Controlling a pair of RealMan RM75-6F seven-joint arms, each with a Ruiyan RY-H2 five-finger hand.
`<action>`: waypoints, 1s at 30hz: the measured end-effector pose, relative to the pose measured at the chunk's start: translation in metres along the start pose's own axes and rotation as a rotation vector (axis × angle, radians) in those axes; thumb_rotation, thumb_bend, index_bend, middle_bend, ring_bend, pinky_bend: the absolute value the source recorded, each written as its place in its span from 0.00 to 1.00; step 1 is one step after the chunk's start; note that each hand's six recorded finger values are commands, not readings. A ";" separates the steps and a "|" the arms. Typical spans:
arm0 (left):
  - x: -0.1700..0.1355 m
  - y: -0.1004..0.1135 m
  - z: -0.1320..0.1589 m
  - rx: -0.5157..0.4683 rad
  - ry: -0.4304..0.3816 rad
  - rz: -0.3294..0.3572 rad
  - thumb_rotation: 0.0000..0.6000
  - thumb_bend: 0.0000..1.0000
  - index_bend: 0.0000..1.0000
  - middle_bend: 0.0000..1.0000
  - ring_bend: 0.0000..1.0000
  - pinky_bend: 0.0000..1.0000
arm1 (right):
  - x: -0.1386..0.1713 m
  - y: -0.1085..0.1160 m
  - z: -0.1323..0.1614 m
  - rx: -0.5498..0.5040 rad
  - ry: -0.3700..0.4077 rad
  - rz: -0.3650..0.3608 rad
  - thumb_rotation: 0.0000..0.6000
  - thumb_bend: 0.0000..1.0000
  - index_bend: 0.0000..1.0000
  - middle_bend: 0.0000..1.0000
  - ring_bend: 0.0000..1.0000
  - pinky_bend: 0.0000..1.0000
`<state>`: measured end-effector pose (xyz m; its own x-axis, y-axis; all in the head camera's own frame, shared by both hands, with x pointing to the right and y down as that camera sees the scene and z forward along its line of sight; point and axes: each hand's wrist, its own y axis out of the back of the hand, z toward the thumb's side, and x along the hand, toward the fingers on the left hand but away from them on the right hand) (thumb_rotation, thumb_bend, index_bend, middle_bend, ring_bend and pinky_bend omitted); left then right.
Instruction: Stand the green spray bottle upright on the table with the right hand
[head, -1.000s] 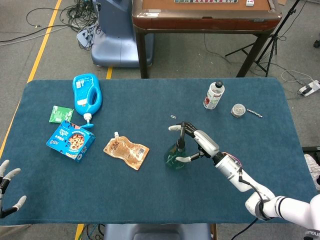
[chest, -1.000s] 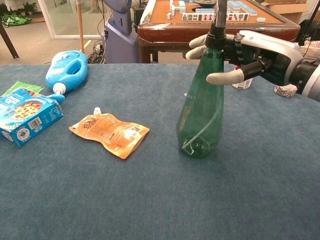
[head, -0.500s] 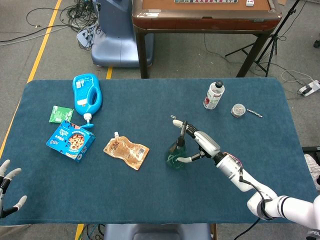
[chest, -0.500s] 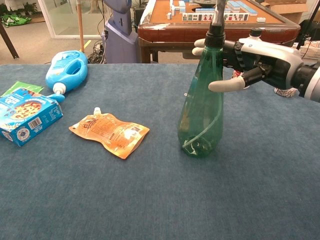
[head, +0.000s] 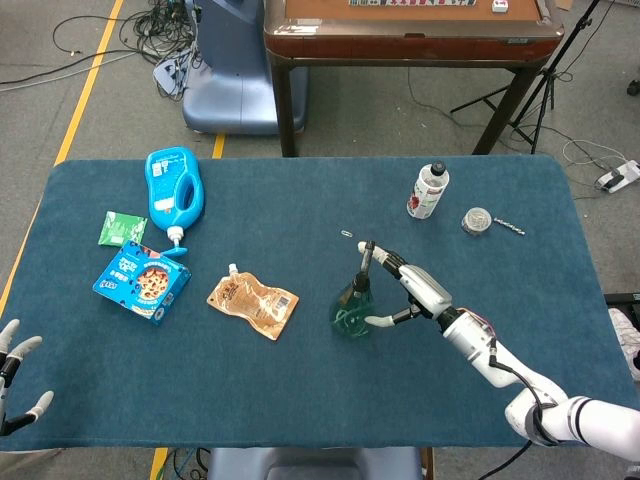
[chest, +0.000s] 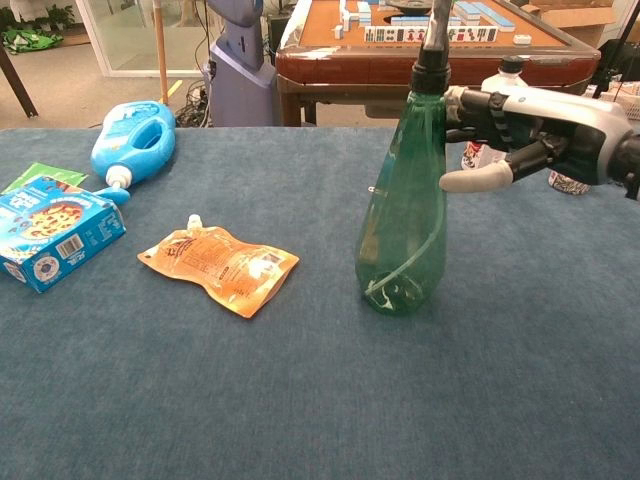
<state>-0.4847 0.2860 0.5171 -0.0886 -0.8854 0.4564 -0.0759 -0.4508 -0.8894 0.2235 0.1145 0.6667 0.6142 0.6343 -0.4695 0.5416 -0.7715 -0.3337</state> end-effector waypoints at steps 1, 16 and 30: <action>0.000 0.000 0.000 0.000 -0.001 0.000 1.00 0.25 0.19 0.01 0.04 0.04 | 0.003 0.001 0.000 0.001 -0.005 -0.003 0.76 0.00 0.00 0.05 0.00 0.00; 0.005 0.002 0.002 -0.008 -0.014 0.016 1.00 0.26 0.19 0.01 0.04 0.04 | 0.073 0.043 0.002 0.193 -0.120 -0.121 1.00 0.21 0.00 0.17 0.00 0.00; 0.011 0.003 0.008 -0.012 -0.030 0.027 1.00 0.26 0.19 0.01 0.04 0.04 | 0.182 0.079 -0.004 0.511 -0.351 -0.372 1.00 0.25 0.03 0.20 0.03 0.00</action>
<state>-0.4782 0.2738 0.5192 -0.0611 -0.9001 0.4313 -0.0859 -0.4258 -0.9007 0.3806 0.1698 0.5584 0.1746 0.8725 -0.4564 0.2903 -0.4886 -0.8228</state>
